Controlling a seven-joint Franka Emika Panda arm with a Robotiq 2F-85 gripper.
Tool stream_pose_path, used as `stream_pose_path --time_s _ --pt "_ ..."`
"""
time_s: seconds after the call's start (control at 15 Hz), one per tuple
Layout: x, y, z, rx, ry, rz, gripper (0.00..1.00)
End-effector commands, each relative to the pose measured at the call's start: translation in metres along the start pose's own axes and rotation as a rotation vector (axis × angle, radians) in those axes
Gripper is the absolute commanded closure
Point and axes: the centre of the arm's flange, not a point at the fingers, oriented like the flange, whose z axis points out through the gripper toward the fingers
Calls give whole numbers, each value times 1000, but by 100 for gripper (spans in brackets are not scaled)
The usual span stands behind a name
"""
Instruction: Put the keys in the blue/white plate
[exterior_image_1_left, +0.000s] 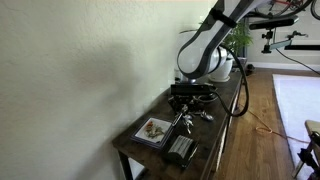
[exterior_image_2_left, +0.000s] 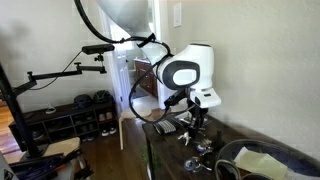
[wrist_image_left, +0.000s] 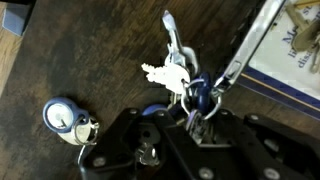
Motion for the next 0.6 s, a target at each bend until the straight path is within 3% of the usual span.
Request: stream_pose_path --time_s 0.0,0.53 --pt "-10 4 -39 8 28 -11 93" --pt "-26 -22 -83 20 113 -103 94"
